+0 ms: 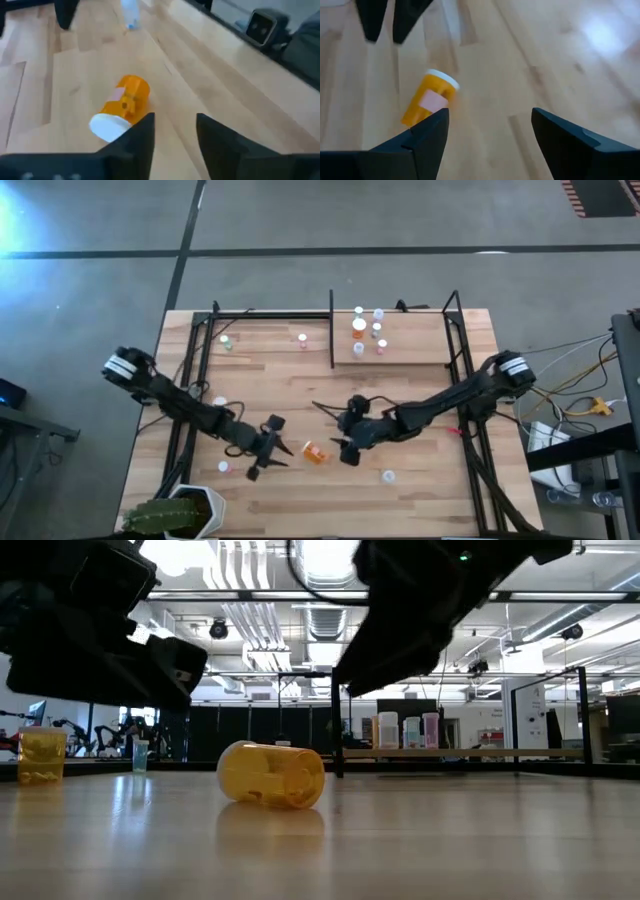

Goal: Pick and place medicine bottles onto shelf by color
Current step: Put the bottom orange pill bottle on the shelf, then put the top pink pill bottle on the shelf

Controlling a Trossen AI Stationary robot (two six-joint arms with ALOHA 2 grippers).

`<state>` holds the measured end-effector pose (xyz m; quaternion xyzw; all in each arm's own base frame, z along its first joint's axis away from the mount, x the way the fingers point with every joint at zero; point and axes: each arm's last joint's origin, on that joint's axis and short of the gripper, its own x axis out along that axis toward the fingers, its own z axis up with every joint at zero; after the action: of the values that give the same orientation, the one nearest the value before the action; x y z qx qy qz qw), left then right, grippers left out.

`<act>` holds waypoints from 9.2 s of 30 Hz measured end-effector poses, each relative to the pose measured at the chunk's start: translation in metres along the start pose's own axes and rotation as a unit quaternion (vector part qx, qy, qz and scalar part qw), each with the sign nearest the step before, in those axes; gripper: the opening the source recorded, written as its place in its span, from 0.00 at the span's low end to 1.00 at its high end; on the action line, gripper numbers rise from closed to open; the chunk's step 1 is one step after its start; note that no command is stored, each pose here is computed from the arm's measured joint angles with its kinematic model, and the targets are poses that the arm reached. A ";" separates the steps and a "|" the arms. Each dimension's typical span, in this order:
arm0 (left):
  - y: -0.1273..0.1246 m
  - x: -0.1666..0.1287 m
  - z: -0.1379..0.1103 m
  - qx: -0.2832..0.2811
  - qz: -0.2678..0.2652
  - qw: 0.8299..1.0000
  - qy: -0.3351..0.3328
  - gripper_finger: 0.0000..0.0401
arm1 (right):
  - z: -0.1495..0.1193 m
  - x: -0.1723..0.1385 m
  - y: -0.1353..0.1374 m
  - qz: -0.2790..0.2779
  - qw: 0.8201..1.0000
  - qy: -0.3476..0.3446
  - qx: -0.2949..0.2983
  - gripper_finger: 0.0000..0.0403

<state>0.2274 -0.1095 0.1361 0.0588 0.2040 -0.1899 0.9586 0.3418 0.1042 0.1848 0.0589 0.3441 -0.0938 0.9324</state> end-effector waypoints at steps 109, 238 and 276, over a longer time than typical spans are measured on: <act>0.002 -0.021 -0.022 -0.040 0.077 0.991 -0.105 0.33 | -0.039 -0.092 -0.250 -0.456 0.860 -0.220 0.064 0.46; 0.314 -0.057 0.017 -0.268 0.401 0.855 0.193 0.61 | -0.071 -0.123 -0.053 -0.134 0.941 -0.256 -0.177 0.03; 0.232 -0.072 0.067 -0.226 0.292 0.895 0.251 0.23 | -0.071 -0.125 -0.053 -0.136 0.938 -0.257 -0.189 0.03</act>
<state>0.2808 0.1159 0.2347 -0.0562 0.4490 0.1712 0.8752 0.1919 0.0817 0.2104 -0.1916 0.1087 -0.1649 0.9614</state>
